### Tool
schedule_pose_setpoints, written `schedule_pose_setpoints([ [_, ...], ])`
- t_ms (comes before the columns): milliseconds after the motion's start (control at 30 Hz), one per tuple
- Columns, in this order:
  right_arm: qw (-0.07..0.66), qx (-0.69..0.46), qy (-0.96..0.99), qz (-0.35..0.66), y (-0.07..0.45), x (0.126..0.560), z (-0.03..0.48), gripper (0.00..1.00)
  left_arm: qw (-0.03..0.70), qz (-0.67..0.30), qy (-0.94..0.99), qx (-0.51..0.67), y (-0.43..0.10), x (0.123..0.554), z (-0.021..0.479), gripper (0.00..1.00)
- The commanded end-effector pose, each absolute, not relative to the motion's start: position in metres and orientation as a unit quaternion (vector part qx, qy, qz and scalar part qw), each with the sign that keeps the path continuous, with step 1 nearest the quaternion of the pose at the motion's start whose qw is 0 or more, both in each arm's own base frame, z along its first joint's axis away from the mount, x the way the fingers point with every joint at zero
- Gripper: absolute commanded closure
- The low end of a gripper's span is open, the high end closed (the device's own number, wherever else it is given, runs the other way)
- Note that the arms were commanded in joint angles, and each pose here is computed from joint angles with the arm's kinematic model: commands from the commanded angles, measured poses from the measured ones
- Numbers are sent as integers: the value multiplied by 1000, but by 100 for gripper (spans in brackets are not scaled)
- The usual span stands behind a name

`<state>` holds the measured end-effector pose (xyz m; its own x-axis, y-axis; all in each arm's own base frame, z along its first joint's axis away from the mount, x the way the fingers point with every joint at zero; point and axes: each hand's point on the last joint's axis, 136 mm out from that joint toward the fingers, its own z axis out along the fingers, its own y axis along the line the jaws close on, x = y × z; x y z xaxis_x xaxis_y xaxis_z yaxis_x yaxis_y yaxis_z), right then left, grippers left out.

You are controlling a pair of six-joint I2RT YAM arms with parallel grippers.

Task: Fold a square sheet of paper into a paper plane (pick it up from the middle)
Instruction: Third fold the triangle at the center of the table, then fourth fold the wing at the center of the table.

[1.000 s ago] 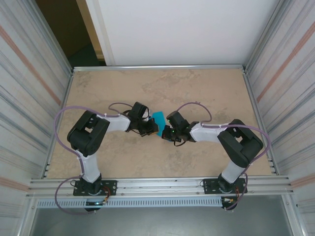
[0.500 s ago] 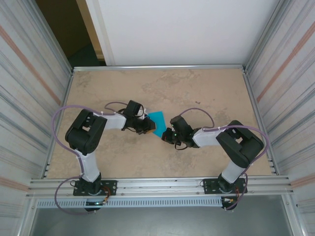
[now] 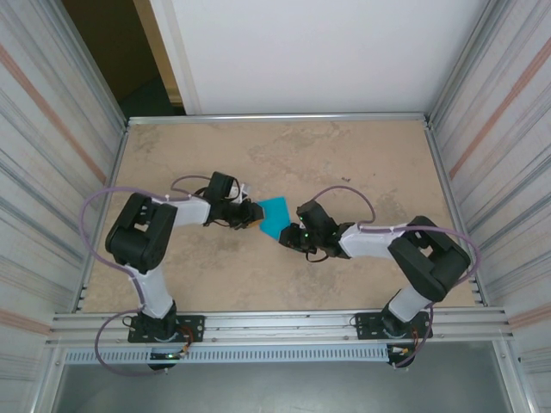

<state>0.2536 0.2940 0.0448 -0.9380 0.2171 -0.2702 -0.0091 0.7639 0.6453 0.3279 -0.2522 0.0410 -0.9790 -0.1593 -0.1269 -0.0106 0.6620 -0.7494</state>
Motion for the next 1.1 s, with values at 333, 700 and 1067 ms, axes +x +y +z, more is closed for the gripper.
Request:
schedule_pose_setpoints([
  [333, 187, 43, 912, 362, 293, 285, 69, 67, 120, -453, 876, -113, -243, 303, 60, 57],
  [700, 157, 63, 926, 337, 286, 293, 35, 76, 86, -444, 881, -136, -262, 289, 41, 57],
  [1067, 135, 80, 939, 306, 273, 287, 9, 86, 101, -405, 893, -170, -261, 282, 23, 68],
])
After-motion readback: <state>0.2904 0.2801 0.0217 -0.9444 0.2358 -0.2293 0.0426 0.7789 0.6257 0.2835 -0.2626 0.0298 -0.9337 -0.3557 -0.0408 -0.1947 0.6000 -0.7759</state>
